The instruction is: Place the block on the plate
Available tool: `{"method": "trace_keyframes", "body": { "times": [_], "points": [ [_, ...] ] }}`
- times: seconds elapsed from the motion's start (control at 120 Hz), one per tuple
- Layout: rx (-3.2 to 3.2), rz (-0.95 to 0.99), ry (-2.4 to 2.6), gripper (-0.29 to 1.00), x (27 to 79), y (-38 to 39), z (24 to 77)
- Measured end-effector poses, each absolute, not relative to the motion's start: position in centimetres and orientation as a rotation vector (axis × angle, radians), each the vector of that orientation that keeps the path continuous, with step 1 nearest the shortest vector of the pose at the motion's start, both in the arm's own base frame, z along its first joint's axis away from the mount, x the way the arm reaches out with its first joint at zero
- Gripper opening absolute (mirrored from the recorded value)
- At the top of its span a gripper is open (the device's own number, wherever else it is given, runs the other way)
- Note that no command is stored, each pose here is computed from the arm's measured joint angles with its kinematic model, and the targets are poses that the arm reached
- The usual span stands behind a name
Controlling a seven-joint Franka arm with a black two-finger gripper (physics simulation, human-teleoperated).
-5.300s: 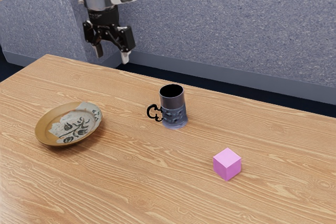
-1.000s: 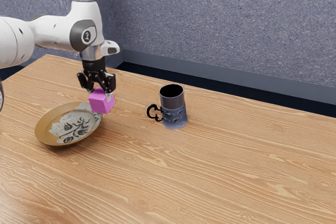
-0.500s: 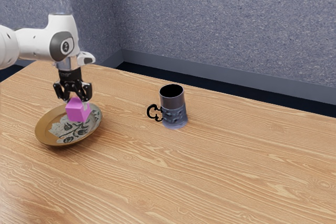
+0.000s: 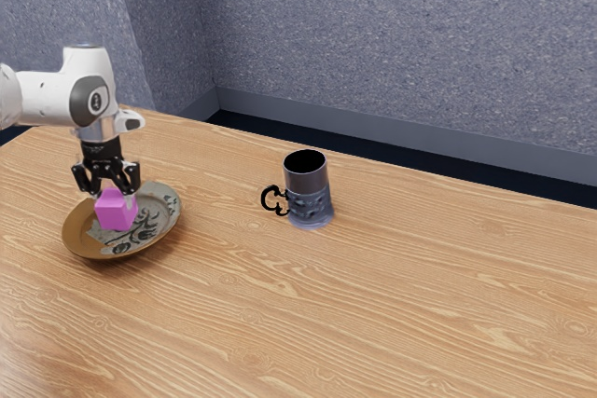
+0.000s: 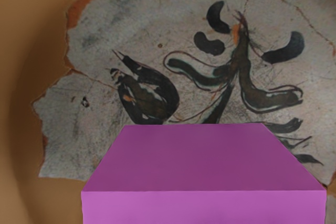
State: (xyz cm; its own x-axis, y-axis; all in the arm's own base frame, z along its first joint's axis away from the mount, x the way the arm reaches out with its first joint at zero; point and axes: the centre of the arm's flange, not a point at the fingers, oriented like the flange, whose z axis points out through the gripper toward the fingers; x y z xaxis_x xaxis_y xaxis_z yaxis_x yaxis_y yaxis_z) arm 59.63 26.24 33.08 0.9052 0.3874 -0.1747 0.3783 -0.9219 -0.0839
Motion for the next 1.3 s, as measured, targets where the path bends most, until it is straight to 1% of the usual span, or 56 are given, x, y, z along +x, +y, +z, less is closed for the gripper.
{"method": "trace_keyframes", "body": {
  "times": [0.158, 0.275, 0.508, 0.658, 0.783, 0.942, 1.117, 1.3],
  "points": [
    [-3.017, 0.296, -0.615, 0.13, 59.7, 26.6, 31.8],
    [-3.024, 0.294, -0.616, 0.27, 59.8, 26.7, 31.2],
    [-3.046, 0.277, -0.61, 0.5, 60.0, 26.5, 31.0],
    [-3.052, 0.264, -0.602, 0.6, 60.1, 26.6, 31.4],
    [-3.055, 0.211, -0.592, 0.65, 60.0, 26.4, 34.0],
    [-3.066, 0.14, -0.546, 0.68, 60.1, 24.7, 38.7],
    [-3.091, 0.083, -0.413, 0.69, 60.8, 19.2, 44.0],
    [-3.107, 0.075, -0.272, 0.7, 61.7, 13.3, 47.1]
  ]
}}
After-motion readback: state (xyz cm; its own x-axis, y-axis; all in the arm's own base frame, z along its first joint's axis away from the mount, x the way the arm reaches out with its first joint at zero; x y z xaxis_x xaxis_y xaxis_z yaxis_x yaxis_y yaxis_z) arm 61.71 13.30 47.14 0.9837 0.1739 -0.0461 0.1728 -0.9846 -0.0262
